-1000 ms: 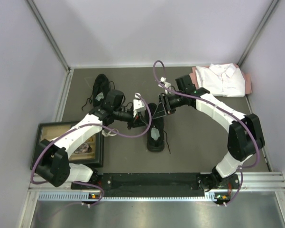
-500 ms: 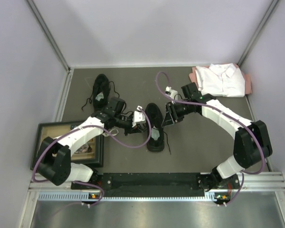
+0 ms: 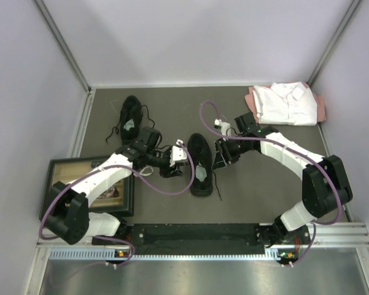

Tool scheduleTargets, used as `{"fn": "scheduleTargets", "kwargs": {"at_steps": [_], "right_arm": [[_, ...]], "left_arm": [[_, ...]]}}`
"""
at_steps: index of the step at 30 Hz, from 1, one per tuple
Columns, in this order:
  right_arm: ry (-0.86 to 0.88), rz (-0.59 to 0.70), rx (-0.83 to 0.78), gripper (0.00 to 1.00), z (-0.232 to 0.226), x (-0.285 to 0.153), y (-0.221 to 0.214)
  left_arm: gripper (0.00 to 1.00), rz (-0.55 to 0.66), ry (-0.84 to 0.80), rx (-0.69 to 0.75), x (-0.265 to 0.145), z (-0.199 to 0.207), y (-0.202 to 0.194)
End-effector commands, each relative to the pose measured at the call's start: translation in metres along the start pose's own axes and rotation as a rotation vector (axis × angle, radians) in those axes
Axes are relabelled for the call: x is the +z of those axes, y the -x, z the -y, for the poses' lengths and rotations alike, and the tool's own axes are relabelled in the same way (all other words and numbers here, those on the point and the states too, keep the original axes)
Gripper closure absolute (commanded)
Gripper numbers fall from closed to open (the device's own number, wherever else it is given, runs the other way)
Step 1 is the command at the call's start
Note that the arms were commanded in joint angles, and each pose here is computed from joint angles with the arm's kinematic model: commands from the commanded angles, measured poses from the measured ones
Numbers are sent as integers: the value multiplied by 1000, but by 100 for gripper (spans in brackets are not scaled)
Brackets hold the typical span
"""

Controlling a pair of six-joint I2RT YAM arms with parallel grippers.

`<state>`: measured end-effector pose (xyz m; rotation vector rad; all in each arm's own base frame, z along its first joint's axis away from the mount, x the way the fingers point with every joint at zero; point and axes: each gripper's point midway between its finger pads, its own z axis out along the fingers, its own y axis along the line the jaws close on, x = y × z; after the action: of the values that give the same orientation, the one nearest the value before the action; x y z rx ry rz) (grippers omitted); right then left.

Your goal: Tie the shoes

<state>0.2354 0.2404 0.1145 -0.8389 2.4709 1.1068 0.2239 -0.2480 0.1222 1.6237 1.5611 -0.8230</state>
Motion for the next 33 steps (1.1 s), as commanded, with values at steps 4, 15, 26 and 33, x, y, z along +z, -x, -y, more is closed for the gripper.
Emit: {"fn": "scheduleTargets", "kwargs": {"at_steps": [4,15,26,33], "right_arm": [[46,62,-44,54,-7,0,13],[86,93,-65,60,-15,8,16],[49,72,-105,64,-13,21,13],[15,57,-123,66,-13,23,8]], "left_arm": [[51,12,47,-31,-11,2,6],[50,110,112,-178,-28,-1,28],[49,172,186,-294,-34,-14,43],[49,193,201,-329,-35,-19,48]]}}
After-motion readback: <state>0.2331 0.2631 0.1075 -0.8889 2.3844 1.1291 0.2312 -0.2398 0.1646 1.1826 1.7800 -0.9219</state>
